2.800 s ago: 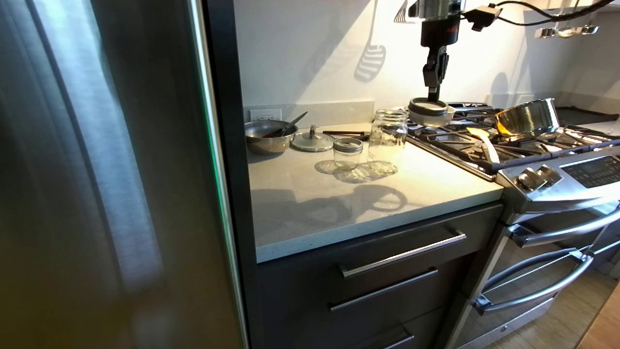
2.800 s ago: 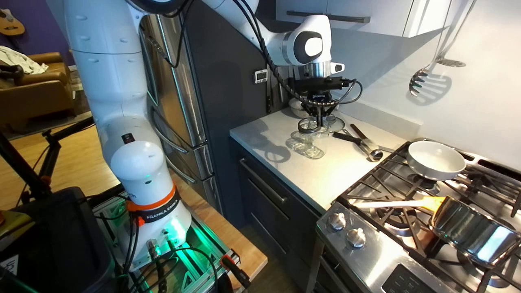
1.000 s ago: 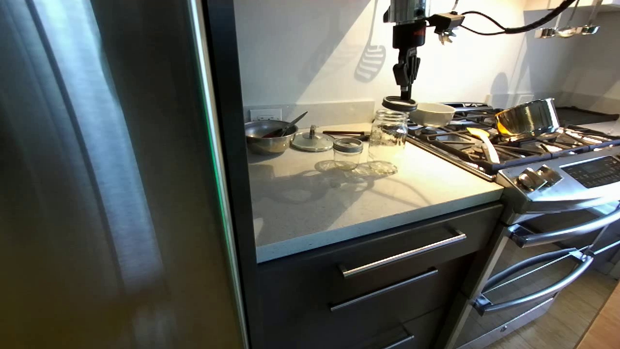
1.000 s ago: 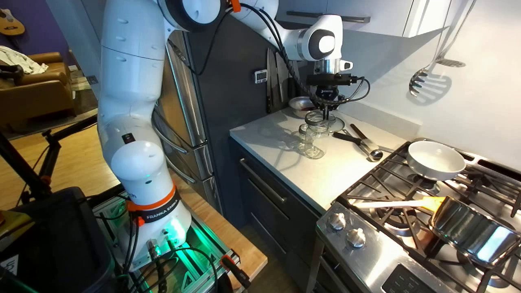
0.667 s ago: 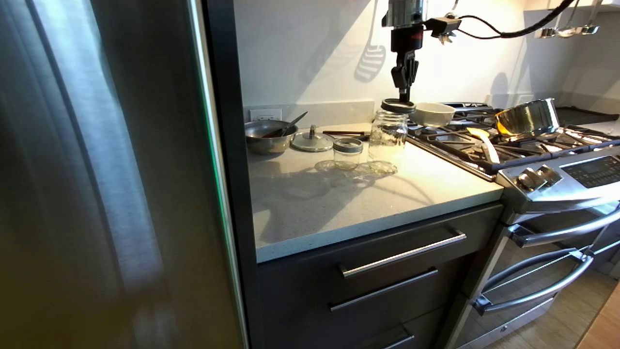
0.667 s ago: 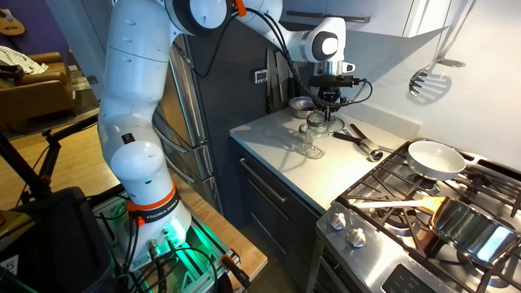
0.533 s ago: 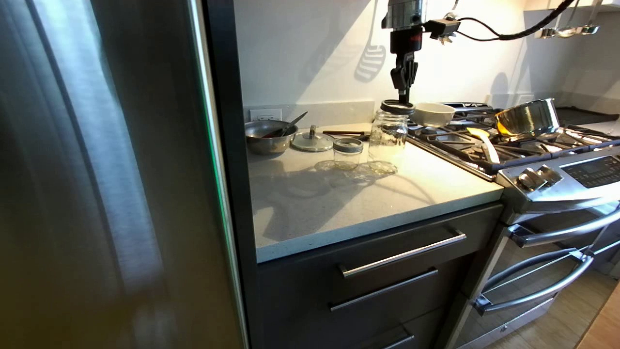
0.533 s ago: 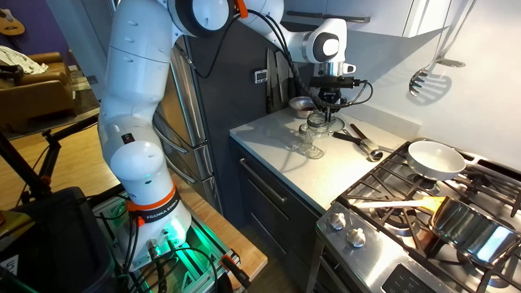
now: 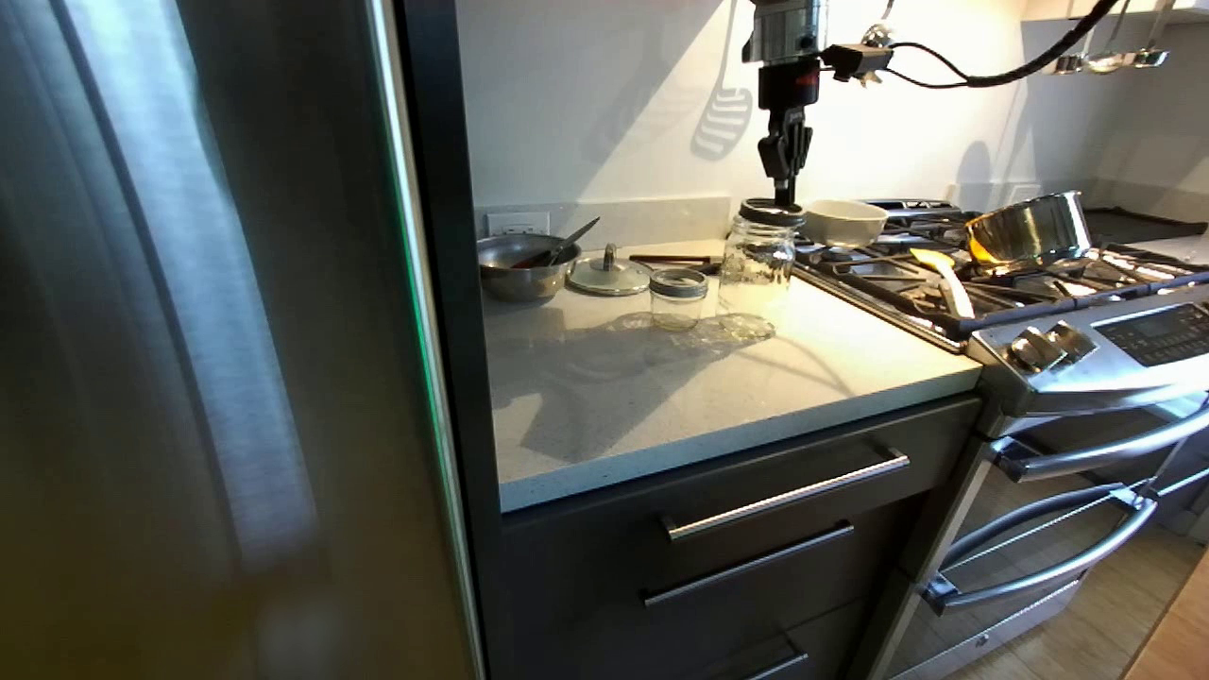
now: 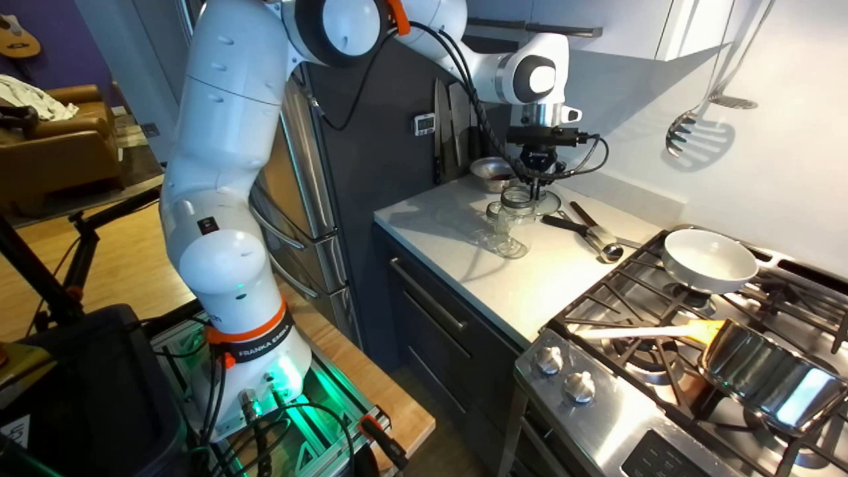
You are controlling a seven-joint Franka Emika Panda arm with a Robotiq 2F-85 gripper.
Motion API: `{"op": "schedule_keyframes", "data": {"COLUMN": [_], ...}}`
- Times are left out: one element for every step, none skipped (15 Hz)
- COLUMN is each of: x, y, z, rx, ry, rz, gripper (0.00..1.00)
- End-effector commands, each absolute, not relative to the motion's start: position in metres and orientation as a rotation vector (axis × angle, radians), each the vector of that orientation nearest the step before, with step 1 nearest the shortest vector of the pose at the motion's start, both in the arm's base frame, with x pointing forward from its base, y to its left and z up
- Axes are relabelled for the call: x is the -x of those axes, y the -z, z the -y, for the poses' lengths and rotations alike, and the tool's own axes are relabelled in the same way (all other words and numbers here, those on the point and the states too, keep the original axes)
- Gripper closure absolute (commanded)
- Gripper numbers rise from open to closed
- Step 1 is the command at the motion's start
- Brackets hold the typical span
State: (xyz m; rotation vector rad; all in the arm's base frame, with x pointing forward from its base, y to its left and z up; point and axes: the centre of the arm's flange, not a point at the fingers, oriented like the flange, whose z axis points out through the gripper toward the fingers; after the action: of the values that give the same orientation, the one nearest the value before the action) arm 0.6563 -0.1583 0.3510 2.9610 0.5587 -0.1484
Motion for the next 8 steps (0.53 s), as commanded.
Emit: {"op": "schedule_keyframes", "data": {"x": [-0.6644, -0.6653, -0.6661, -0.6671, -0.6677, -0.6681, -0.6683, -0.6685], "y": [-0.3483, -0.3482, -0.3482, -0.3482, -0.3478, -0.3472, -0.3467, -0.3461], "z": [0.1599, 0.1595, 0.1591, 0.1585, 0.1582, 0.1579, 0.1577, 0.1575], "rx": [-2.989, -2.990, -2.990, -2.989, -2.988, -2.986, -2.985, -2.982], "ry": [0.168, 0.166, 0.165, 0.163, 0.162, 0.163, 0.163, 0.165], "rz": [-0.549, -0.549, -0.549, -0.550, -0.550, -0.552, -0.553, -0.556], "gripper": [0.98, 0.98, 0.98, 0.98, 0.98, 0.98, 0.98, 0.98]}}
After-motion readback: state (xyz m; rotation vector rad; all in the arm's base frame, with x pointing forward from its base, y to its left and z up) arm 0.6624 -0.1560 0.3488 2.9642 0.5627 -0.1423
